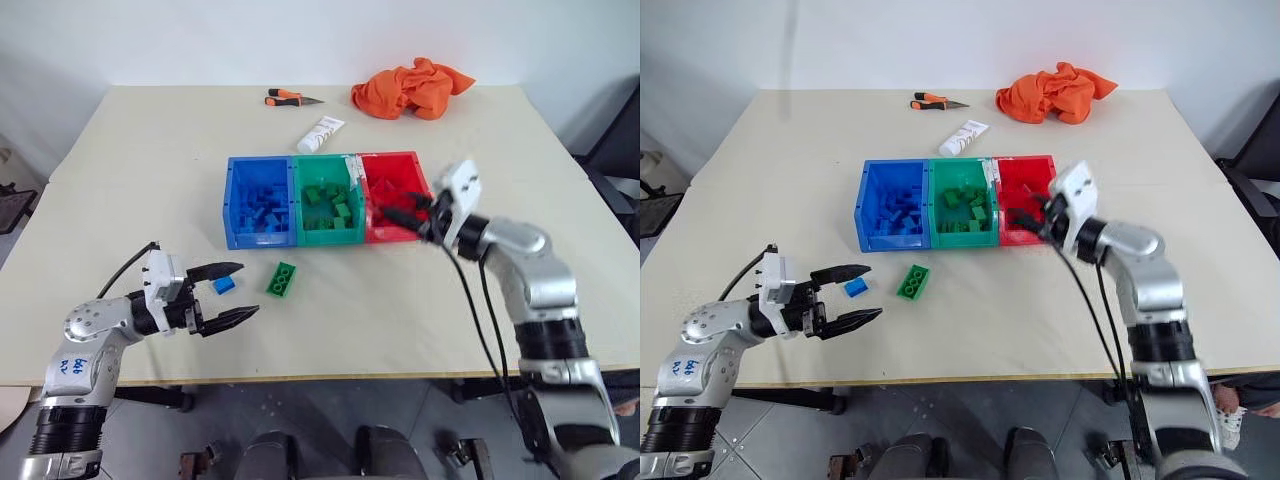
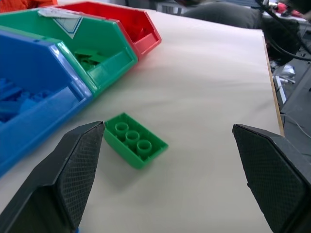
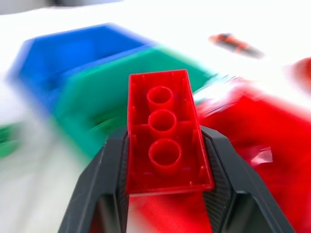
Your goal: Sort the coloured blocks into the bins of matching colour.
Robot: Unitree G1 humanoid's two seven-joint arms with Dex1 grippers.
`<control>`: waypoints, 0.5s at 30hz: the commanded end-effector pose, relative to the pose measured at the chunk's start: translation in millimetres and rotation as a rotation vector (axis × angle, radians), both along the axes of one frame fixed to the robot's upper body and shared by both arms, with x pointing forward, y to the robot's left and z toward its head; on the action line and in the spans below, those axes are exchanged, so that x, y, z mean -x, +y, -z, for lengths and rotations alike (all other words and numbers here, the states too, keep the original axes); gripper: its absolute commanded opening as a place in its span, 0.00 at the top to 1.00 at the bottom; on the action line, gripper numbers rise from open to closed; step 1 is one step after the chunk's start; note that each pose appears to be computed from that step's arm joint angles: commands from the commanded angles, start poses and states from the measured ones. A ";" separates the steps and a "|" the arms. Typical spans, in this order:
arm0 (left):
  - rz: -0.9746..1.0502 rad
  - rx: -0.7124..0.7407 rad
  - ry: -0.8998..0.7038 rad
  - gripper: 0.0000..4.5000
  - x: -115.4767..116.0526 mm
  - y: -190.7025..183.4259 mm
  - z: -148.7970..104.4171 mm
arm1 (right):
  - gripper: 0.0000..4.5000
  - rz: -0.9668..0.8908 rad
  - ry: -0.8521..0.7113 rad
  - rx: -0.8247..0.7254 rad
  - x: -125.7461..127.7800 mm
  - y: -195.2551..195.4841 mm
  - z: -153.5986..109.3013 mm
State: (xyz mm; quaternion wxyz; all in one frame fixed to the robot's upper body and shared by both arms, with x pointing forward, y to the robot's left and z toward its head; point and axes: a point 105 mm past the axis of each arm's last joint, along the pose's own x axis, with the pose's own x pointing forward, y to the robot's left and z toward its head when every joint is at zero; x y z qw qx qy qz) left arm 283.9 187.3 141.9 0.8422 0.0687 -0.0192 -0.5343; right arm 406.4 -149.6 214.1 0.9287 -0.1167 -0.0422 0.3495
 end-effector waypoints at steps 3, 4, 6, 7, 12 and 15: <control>0.023 -0.001 -0.035 0.00 -2.7 -4.2 -5.6 | 0.23 0.073 -0.032 0.044 -21.6 -15.0 -0.9; 0.023 -0.001 -0.036 0.00 -3.1 -4.3 -5.9 | 0.15 0.068 -0.039 0.048 -23.0 -14.1 -2.2; 0.021 -0.001 -0.038 0.00 -3.1 -4.3 -6.2 | 0.00 0.056 -0.054 0.053 -23.9 -12.6 -5.3; 0.018 -0.001 -0.036 0.00 -2.7 -4.2 -6.0 | 0.00 0.048 -0.063 0.056 -23.4 -12.2 -7.1; -0.007 0.006 -0.021 0.00 4.5 -2.5 -4.2 | 0.00 -0.104 -0.103 0.107 3.0 -10.9 -8.4; -0.043 0.009 -0.008 0.00 9.4 2.4 -2.6 | 0.00 -0.212 -0.032 0.177 29.2 -21.1 10.2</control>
